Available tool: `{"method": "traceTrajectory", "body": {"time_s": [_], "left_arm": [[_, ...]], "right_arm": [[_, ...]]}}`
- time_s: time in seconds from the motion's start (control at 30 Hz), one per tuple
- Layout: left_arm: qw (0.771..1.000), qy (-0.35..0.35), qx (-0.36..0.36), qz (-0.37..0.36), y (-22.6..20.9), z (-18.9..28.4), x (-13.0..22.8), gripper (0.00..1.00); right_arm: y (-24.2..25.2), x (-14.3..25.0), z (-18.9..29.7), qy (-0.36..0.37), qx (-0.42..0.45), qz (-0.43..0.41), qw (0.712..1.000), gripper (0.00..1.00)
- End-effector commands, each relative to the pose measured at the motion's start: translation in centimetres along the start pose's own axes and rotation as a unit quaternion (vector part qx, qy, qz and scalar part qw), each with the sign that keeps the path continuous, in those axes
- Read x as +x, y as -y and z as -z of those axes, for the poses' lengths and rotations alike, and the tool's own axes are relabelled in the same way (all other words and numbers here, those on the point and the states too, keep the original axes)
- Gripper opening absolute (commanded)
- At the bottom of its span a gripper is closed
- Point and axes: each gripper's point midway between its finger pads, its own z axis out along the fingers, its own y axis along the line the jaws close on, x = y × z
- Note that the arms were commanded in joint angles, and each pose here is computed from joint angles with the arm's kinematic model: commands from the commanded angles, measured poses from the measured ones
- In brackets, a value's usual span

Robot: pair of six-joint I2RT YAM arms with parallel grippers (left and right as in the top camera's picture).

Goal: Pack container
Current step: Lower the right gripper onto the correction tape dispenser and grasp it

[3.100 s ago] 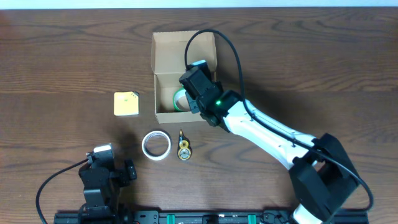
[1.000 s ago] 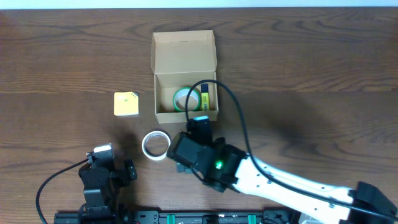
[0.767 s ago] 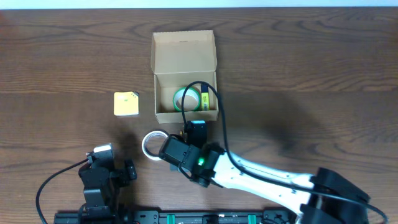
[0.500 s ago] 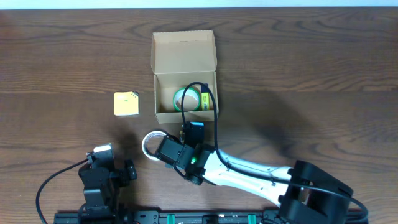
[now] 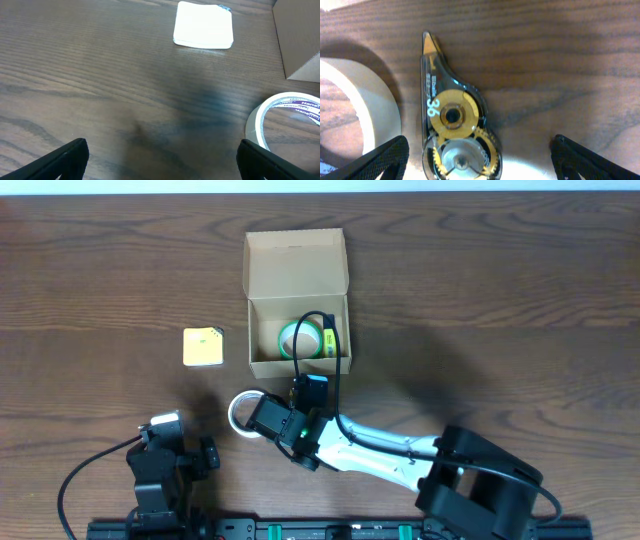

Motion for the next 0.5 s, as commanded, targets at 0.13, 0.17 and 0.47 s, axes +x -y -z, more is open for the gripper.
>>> {"method": "traceTrajectory", "body": {"time_s": [0.13,0.17,0.47], "left_arm": [[1.0,-0.014,-0.006,-0.011,-0.2,-0.4,1.0,0.95],[1.0,-0.014,-0.006,-0.011,-0.2,-0.4,1.0,0.95],[1.0,-0.014,-0.006,-0.011,-0.2,-0.4,1.0,0.95]], "right_arm": [[0.7,0.1,-1.3,-0.007,0.013,-0.013,1.0,0.79],[0.6,0.3,-1.3,-0.013,0.011,-0.008,1.0,0.78],[2.2,2.6,-3.1,-0.06,0.043,0.047,0.996,0.78]]}}
